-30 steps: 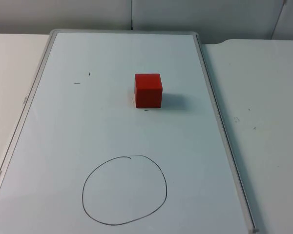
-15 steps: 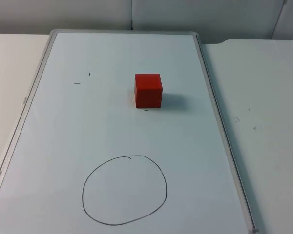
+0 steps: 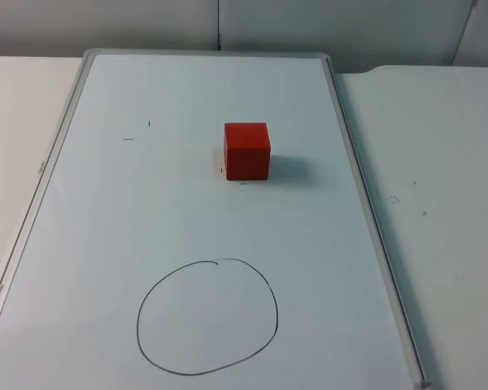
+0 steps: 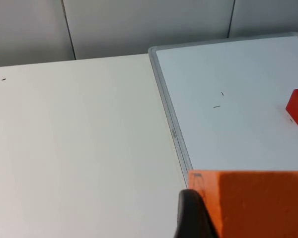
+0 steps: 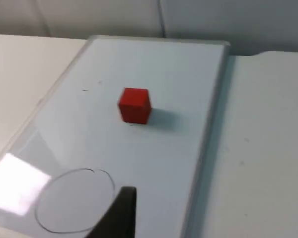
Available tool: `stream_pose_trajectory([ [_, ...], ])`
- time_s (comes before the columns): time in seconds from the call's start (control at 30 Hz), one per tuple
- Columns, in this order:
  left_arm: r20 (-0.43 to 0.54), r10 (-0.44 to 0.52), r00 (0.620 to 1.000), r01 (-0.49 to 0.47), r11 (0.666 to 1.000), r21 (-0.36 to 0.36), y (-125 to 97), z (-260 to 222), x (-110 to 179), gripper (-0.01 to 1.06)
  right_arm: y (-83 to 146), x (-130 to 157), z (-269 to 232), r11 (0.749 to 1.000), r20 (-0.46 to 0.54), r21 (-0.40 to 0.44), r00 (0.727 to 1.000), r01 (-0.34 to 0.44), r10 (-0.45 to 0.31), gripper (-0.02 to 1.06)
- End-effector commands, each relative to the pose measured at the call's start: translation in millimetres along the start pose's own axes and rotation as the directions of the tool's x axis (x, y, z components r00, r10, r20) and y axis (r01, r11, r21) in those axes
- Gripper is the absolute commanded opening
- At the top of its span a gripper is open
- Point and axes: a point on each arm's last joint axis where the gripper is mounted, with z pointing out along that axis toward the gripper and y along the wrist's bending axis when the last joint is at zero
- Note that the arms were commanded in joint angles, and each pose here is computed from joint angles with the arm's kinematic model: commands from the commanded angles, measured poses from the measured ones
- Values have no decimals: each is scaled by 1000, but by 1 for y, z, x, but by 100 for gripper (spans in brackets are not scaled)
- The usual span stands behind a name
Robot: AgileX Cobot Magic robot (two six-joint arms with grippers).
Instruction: Pick up one cube with the left hand and another cube with the right hand. First place the cube in the right hand at the target position, then stack the cube in the left hand on top.
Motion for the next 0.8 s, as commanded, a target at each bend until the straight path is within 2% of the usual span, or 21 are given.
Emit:
stream_pose_trajectory([
  [0.0, 20, -6, 1000, 5, 1000, 9, -1, 0, -1, 30, -2, -28, 18, 998, 12, -67, 1000, 4, -3, 102],
  [0.07, 25, -6, 1000, 6, 1000, 10, -1, 0, -1, 30, -9, -54, 47, 993, -47, -116, 999, -13, 8, 101],
  [0.13, 25, -6, 1000, 6, 1000, 10, -1, 0, -1, 30, -13, -66, 61, 990, -72, -142, 997, -13, 3, 101],
  [0.23, 25, -2, 1000, 1, 1000, 10, -1, 0, -1, 30, -26, -105, 119, 972, -152, -222, 987, -80, 46, 101],
  [0.27, 25, -2, 1000, 1, 1000, 10, -1, 0, -1, 30, -26, -105, 119, 972, -152, -222, 987, -80, 46, 101],
  [0.33, 25, 4, 1000, -5, 1000, 3, 0, 0, -1, 30, -26, -129, 173, 956, -236, -274, 971, -104, 38, 101],
  [0.4, 26, 10, 1000, -10, 1000, -2, 1, 0, -1, 30, -12, -141, 220, 953, -293, -289, 956, -93, 5, 101],
  [0.43, 26, 10, 1000, -10, 1000, -2, 1, 0, -1, 30, -12, -141, 220, 953, -293, -289, 956, -93, 5, 101],
  [0.53, 26, 12, 1000, -12, 1000, -5, 1, 0, -1, 30, 16, -148, 290, 976, -371, -206, 929, -75, -6, 100],
  [0.57, 24, 11, 1000, -11, 1000, -4, 1, 0, -1, 30, 27, -147, 313, 981, -403, -165, 915, -103, 28, 100],
  [0.6, 24, 11, 1000, -11, 1000, -4, 1, 0, -1, 30, 27, -147, 313, 981, -403, -165, 915, -103, 28, 100],
  [0.73, 24, 11, 1000, -11, 1000, -4, 1, 0, -1, 30, 67, -128, 380, 999, -485, -13, 874, -45, 33, 100],
  [0.77, 24, 11, 1000, -11, 1000, -4, 1, 0, -1, 30, 67, -128, 380, 999, -485, -13, 874, -45, 33, 100],
])
